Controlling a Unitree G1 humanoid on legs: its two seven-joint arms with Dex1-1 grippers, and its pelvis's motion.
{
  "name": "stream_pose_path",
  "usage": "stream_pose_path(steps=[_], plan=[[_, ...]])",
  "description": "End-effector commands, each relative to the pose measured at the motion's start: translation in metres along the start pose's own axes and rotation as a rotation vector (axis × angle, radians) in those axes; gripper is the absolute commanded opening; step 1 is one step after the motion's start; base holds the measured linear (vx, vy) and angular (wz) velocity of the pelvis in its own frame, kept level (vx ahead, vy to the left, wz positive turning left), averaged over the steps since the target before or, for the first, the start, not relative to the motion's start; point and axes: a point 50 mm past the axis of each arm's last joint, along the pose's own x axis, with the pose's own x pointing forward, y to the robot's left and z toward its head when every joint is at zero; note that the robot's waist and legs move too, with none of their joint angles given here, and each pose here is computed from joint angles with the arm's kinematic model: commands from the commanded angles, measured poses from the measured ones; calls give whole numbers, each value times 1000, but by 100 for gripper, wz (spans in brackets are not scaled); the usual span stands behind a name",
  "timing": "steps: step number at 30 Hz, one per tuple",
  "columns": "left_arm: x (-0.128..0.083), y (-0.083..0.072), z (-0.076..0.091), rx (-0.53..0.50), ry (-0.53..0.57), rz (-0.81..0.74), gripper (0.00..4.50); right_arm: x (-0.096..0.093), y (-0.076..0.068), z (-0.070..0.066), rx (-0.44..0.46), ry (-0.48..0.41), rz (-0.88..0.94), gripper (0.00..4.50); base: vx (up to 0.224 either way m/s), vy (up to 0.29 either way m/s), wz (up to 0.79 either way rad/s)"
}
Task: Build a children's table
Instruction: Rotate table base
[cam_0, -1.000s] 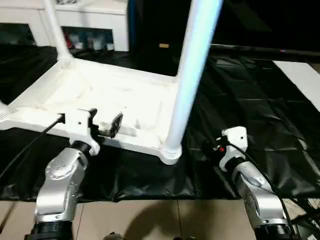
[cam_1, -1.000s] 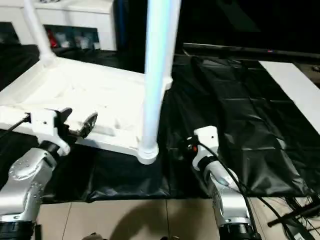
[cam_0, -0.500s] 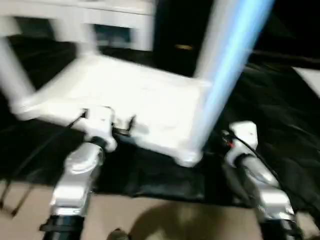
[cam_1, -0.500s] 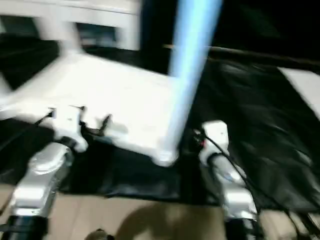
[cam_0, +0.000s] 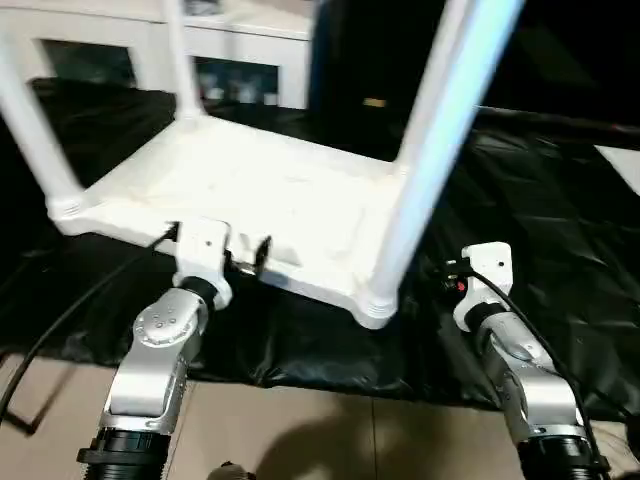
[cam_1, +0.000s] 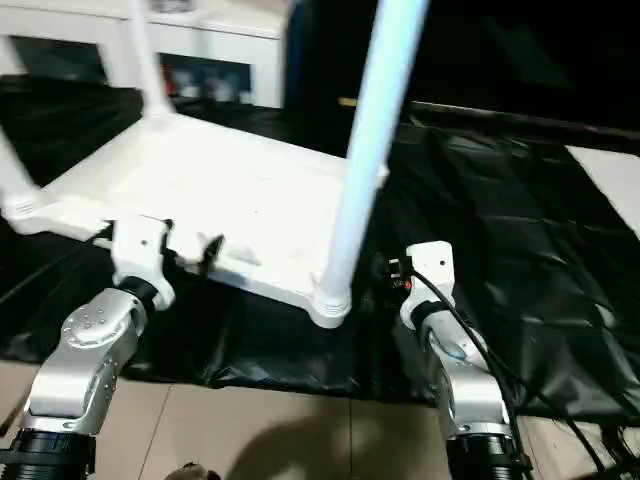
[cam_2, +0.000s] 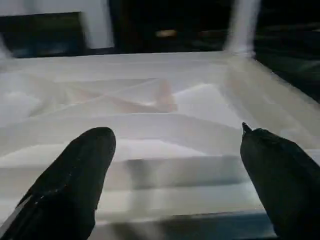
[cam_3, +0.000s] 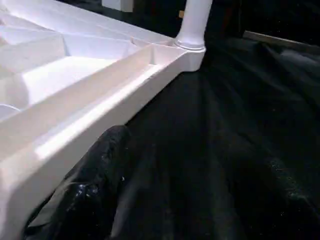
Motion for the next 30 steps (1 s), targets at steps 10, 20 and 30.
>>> stream_pose_path(steps=[10, 20, 30], plan=[[19, -9, 18, 116, -9, -464, 450, -4, -20, 4, -98, 57, 175, 311, 0, 0, 0], [26, -10, 16, 303, 196, -984, 450, -17, -20, 2, -211, 123, 473, 311, 15, 2, -1], [62, -22, 16, 445, 238, -1038, 416, -33, -6, -3, -241, 174, 685, 311, 0, 0, 0]])
